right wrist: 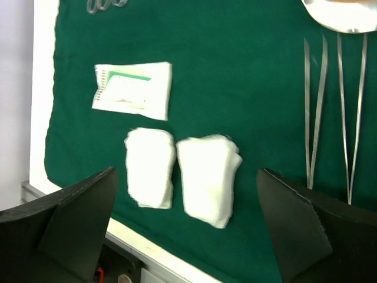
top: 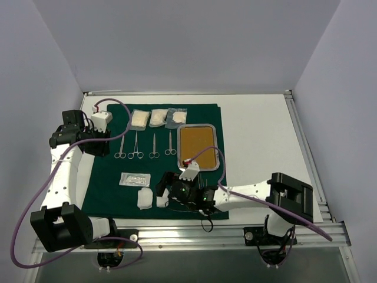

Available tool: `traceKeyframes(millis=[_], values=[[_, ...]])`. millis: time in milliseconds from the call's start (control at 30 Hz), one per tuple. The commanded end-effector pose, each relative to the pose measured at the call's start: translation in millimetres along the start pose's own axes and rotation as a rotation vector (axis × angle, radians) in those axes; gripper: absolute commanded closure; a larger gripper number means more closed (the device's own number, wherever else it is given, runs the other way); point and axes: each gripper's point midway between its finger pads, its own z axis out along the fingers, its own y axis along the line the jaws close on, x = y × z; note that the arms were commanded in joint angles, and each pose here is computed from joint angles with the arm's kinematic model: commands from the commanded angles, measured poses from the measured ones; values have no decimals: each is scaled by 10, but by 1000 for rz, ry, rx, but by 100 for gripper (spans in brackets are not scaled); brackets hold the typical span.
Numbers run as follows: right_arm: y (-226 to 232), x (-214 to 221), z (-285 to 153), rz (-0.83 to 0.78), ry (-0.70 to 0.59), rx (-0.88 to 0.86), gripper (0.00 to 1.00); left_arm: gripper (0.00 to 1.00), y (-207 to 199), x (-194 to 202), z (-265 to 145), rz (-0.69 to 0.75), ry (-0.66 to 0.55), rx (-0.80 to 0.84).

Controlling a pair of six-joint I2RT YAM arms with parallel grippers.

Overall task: Open and lay out the surgical kit
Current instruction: Place the medical item in the surgical kit, then reset both arms

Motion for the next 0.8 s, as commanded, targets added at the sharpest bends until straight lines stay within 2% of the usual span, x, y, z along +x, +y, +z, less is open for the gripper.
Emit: traceKeyframes(millis=[0, 67, 100, 133, 167, 200, 267, 300, 400, 433, 500, 533, 600, 633, 767], values=[[196, -539, -227, -219, -66, 74, 0, 55, 21, -31, -18, 4, 0, 4], [250, -767, -261, -297, -51, 60, 0, 55, 51, -11, 16, -3, 14, -6], [88, -1048, -183, -281, -59, 101, 0, 55, 64, -3, 31, -4, 19, -11], [44, -1122, -168, -277, -14, 79, 0, 55, 89, -7, 56, -8, 22, -20], [5, -1347, -212, -301, -27, 62, 0, 55, 128, 16, 74, -11, 32, -38], [-273, -1737, -177, -266, -76, 119, 0, 55, 143, 10, 84, -13, 34, -45], [-530, -2239, -336, -265, -167, 161, 0, 55, 176, 27, 145, -22, 51, -49], [-1032, -2641, -424, -247, -228, 289, 0, 55, 166, 6, 164, -25, 50, -36], [-1625, -3122, -754, -246, -307, 407, 0, 55, 156, 55, 290, -53, 95, 7], [-1955, -3379, -961, -192, -363, 476, 0, 55, 178, 56, 307, -61, 98, 4], [-2191, -3483, -1082, -170, -353, 472, 0, 55, 285, 76, 377, -71, 109, -24], [-2552, -3614, -1265, -127, -378, 549, 0, 55, 341, 77, 393, -79, 111, -41], [-2782, -3632, -1339, -85, -361, 553, 0, 55, 475, 119, 423, -105, 129, -70], [-3048, -3638, -1441, -39, -359, 598, 0, 55, 555, 95, 405, -111, 126, -91], [-3311, -3553, -1540, 51, -367, 589, 0, 55, 862, 125, 329, -176, 117, -163]])
